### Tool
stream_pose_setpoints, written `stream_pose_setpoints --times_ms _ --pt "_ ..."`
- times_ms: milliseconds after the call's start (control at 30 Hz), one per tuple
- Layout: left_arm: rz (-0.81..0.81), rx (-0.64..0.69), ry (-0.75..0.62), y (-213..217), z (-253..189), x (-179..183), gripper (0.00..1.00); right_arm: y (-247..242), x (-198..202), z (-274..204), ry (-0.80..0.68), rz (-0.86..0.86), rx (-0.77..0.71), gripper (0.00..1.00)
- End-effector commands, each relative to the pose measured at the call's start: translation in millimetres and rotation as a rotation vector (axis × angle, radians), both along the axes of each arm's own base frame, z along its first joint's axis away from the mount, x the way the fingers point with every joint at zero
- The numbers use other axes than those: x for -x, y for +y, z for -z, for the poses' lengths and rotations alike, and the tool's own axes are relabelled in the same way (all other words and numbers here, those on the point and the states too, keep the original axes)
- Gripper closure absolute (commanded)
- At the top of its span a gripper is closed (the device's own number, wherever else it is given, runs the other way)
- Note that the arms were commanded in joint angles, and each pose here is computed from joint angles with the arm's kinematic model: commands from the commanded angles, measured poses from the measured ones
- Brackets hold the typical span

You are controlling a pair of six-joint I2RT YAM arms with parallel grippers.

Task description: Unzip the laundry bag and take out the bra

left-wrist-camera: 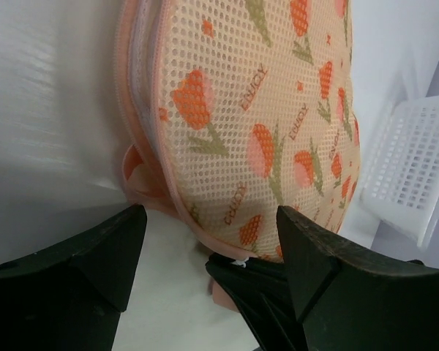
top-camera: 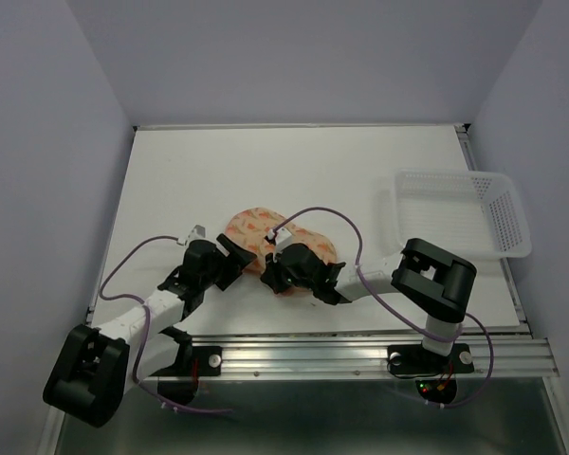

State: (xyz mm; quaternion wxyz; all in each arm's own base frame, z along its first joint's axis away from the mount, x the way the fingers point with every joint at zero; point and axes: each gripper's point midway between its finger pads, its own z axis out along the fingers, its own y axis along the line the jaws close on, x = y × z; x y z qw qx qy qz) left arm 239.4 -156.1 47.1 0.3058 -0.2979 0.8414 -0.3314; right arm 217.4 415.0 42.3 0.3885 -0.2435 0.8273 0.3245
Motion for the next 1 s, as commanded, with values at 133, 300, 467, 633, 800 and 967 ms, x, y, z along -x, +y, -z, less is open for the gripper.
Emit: stream_pose_setpoints --times_ms 133,300,467,633,800,967 --pt "-0.01 0.064 -0.11 -14.7 -28.7 -31.1 0.39 13.2 -6.7 -29.7 -0.032 0.011 -0.102 0.99" --pt "-0.03 0.028 -0.097 -12.5 -24.0 -40.5 0.9 -2.1 -6.6 -28.5 -0.036 0.032 -0.09 0.99" --pt "-0.035 -0.023 -0.102 -9.7 -25.3 -52.5 1.0 -25.5 -5.2 -29.7 -0.038 0.058 -0.08 0.99" --pt "-0.025 -0.064 -0.1 -8.7 -25.7 -69.5 1.0 -53.3 4.6 -37.3 -0.053 0.083 -0.073 0.99" --pt "-0.004 -0.113 -0.135 -7.9 -33.8 -93.0 1.0 -78.9 14.8 -32.3 -0.05 0.101 -0.043 0.99" --pt "0.003 -0.165 -0.153 -1.3 -38.9 -122.2 1.0 -77.0 23.1 -35.7 -0.033 0.062 -0.062 0.99"
